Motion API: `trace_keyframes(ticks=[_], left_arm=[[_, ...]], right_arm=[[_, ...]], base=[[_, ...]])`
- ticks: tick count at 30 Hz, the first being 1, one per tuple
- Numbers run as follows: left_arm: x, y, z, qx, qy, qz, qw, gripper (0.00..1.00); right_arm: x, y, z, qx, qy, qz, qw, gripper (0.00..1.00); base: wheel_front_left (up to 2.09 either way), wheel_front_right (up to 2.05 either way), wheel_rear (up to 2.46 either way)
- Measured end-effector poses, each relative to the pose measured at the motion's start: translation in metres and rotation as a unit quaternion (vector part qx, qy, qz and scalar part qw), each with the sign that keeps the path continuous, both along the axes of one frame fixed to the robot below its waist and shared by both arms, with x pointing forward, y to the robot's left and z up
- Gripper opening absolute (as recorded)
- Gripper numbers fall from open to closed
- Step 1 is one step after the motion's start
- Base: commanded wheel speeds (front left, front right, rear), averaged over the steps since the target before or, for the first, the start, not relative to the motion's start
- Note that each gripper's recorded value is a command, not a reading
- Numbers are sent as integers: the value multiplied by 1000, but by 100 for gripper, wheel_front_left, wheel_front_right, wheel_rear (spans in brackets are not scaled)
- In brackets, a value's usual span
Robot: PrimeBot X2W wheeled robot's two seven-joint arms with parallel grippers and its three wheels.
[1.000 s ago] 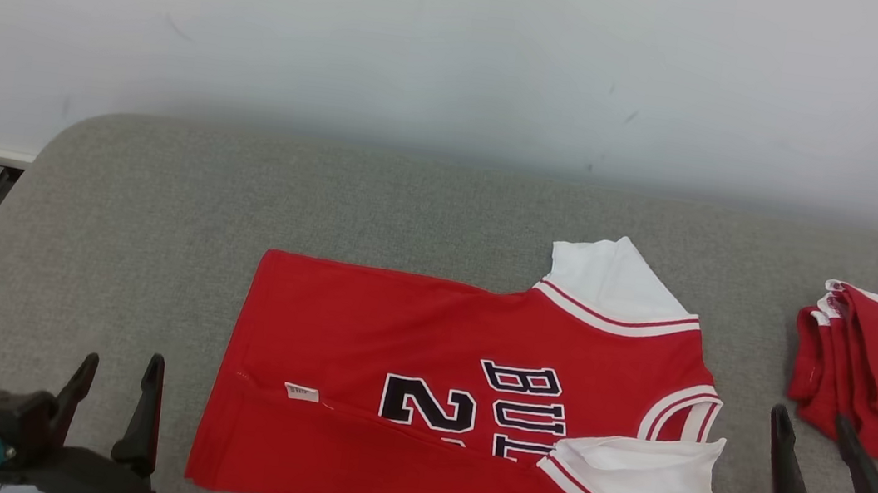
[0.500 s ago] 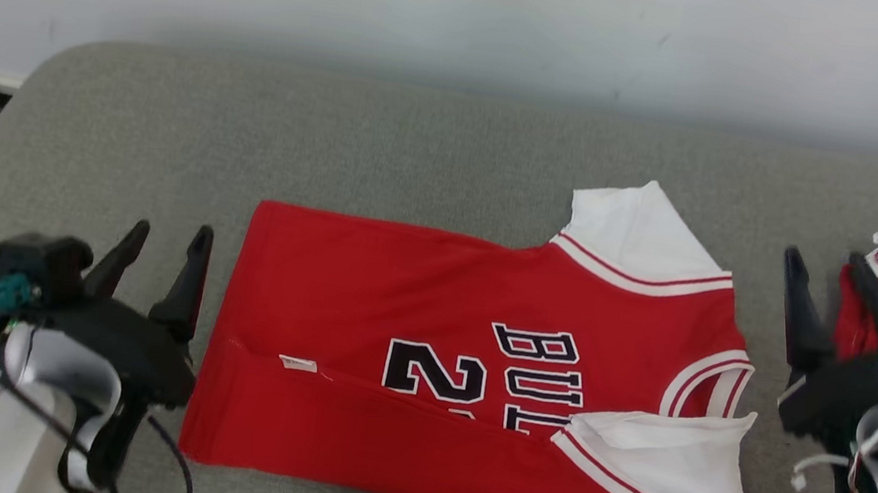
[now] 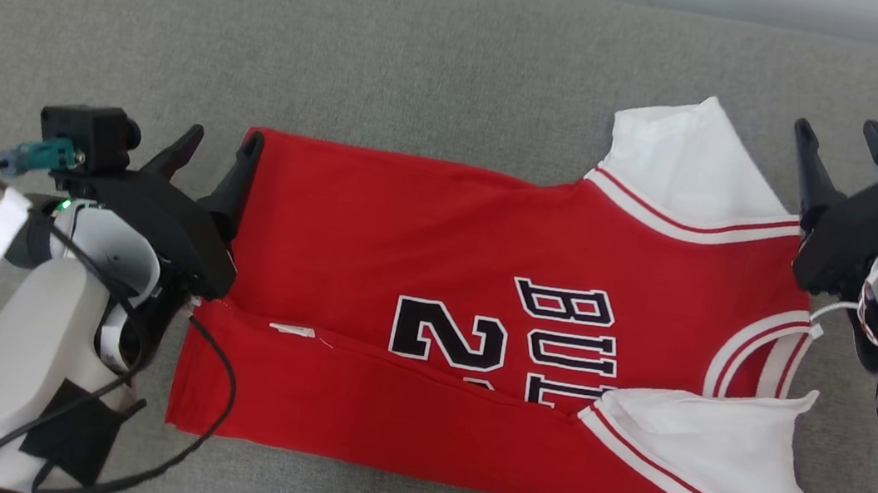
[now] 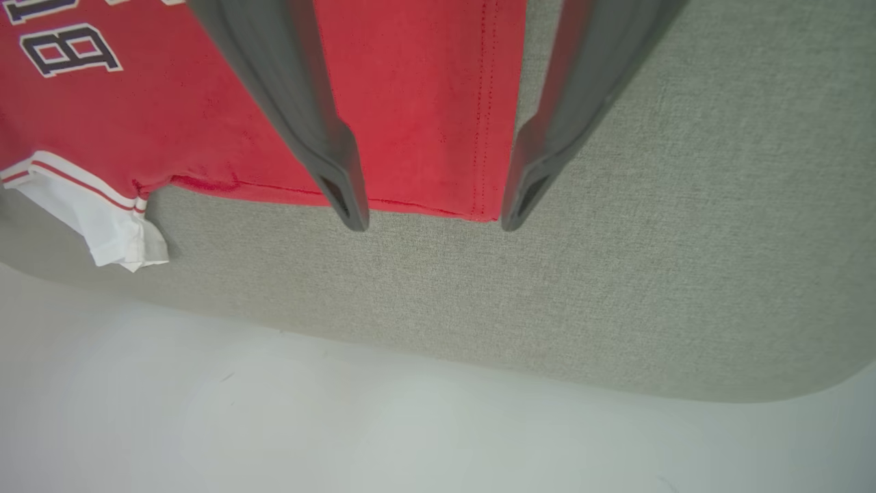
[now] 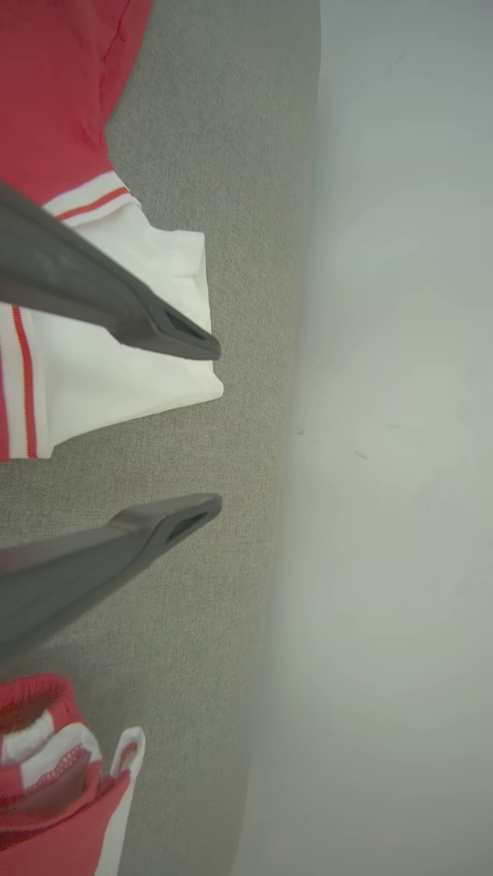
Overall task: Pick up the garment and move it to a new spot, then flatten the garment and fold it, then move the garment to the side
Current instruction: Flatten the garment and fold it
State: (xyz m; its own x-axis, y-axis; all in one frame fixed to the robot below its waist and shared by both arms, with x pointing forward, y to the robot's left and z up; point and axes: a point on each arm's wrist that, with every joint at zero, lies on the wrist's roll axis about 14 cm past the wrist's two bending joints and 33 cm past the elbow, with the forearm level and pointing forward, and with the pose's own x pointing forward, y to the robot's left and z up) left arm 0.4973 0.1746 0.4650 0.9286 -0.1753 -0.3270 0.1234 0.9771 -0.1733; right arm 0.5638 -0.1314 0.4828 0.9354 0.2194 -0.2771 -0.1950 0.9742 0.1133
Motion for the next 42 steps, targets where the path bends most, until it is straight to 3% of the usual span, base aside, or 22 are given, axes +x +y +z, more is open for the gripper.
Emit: trace_keyframes(ticks=[10,16,23,32,33,34,35,42], left_arm=[[13,18,-49,15,83,10,996,100],[21,8,-62,12,103,0,995,100],[24,21,-81,16,129,14,991,100],[41,15,-89,-7,133,20,991,100],[42,14,-90,-10,134,20,991,100],[44,12,-90,-16,132,23,991,10],[43,11,-92,-17,135,23,990,0],[41,8,-93,-13,142,20,990,0]], right_arm=[[36,33,-38,-17,59,31,998,100],[42,33,-71,-33,102,30,994,100],[48,63,-87,-33,122,55,990,100],[57,54,-102,-63,137,50,987,100],[58,54,-103,-64,136,53,987,81],[60,54,-102,-65,132,53,988,37],[60,54,-102,-67,131,55,988,0],[60,54,-103,-67,127,59,988,0]], base=[[0,0,0],[0,0,0],[0,0,0],[0,0,0],[0,0,0],[0,0,0],[0,0,0],[0,0,0]])
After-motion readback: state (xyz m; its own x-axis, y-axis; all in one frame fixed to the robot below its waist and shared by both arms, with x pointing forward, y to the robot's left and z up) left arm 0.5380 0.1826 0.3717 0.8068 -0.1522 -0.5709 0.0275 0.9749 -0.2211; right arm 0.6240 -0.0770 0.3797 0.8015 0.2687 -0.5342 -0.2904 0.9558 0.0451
